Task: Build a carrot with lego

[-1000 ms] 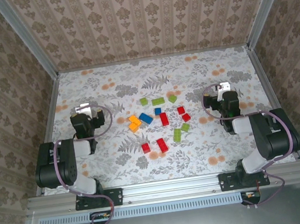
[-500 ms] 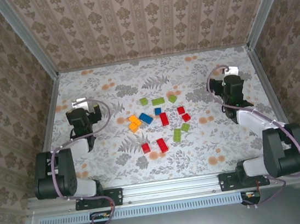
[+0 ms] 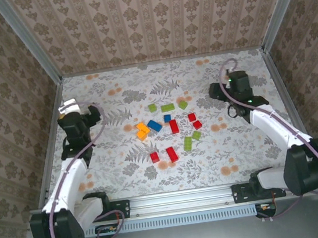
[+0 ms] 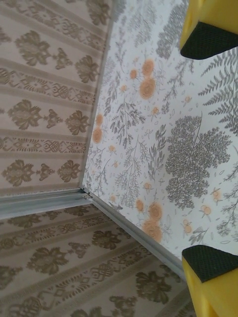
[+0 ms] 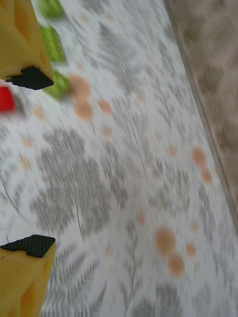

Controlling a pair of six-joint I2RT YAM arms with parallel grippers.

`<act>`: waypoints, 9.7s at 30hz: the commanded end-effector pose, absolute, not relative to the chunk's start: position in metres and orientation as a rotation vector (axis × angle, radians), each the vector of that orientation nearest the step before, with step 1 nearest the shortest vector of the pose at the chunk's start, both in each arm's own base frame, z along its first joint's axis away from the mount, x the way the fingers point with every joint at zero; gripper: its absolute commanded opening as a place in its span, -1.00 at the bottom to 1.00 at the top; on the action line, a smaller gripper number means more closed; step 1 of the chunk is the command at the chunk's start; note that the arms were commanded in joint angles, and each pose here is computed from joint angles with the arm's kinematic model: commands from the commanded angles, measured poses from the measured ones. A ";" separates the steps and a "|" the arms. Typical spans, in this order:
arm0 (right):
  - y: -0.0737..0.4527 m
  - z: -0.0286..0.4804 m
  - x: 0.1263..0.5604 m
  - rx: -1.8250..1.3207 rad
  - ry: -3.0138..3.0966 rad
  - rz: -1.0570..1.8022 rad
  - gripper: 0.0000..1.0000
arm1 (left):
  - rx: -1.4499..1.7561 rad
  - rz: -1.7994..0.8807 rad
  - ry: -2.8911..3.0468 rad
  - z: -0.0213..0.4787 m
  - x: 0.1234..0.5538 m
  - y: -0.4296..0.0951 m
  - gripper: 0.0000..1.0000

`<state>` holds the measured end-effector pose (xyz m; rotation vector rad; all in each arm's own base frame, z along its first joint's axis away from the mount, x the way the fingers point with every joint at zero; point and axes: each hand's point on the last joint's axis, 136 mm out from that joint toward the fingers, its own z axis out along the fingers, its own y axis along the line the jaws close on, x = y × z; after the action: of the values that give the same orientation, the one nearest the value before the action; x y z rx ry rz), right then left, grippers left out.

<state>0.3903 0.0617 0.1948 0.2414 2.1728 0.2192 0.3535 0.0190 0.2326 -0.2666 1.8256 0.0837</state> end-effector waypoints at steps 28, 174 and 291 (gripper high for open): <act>0.298 0.049 0.219 -0.618 2.735 0.146 0.45 | -0.463 -0.147 2.256 0.170 0.285 0.003 0.95; 0.357 0.032 0.202 -0.464 2.896 0.228 -0.38 | -0.416 -0.186 2.226 0.170 0.285 -0.005 0.92; 0.271 0.029 0.191 -0.597 2.736 0.120 -0.19 | -0.327 -0.113 2.304 0.159 0.299 -0.020 0.89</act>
<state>0.1918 0.2708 0.0170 -0.5764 2.7340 0.1162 0.2921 -0.0172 0.1445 -0.3591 2.3337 -0.1141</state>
